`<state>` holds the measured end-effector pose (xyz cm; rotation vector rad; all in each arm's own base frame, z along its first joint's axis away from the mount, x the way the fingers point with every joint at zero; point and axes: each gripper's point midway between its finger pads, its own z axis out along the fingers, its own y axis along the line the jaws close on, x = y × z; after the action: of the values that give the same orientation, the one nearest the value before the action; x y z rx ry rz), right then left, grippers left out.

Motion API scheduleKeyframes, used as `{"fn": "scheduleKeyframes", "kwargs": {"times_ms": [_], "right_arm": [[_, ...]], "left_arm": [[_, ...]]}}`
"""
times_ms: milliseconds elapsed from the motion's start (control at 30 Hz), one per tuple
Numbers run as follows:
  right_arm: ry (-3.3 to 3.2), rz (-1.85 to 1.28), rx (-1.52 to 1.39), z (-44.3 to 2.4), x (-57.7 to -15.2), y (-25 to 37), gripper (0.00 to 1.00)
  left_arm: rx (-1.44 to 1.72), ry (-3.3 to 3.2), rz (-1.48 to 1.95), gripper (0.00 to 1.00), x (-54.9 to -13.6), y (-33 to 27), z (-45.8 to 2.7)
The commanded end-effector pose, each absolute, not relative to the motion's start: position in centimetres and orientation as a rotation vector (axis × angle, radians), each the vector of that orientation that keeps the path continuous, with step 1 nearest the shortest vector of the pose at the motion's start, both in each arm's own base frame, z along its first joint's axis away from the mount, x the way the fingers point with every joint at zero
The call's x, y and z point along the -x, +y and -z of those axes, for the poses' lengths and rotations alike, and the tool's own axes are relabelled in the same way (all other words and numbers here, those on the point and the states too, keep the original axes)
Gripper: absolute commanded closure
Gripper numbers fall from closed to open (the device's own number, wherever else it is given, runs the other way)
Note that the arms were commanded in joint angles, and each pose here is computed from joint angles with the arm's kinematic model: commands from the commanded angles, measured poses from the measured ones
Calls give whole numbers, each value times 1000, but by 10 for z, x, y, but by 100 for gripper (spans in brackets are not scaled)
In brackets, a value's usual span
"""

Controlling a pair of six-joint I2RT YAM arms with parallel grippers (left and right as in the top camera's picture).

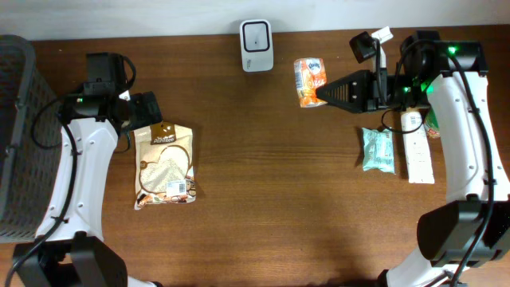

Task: Scan the item barcode
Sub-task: 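Lift the orange packet and carry it toward the scanner, then hold the orange packet in front of the scanner window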

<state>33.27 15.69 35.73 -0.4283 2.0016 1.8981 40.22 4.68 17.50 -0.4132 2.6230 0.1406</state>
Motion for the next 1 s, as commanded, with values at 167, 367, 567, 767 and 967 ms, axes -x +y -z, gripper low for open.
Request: {"fn": "scheduleKeyframes", "kwargs": {"times_ms": [167,367,567,767,967], "right_arm": [[2501,-1248,328,-295,-380,168,96],[2389,-544,293,-318,-448,173,96],[2088,56,374,-329,-521,191,96],[1930,407,536,-292,-578,212,96],[1831,625,810,-225,-622,225,96]], "left_arm": [[391,2606,-154,1,-405,49,-182],[391,2606,-154,1,-405,49,-182],[391,2606,-154,1,-405,49,-182],[392,2606,-154,1,-405,49,-182],[391,2606,-154,1,-405,49,-182]]}}
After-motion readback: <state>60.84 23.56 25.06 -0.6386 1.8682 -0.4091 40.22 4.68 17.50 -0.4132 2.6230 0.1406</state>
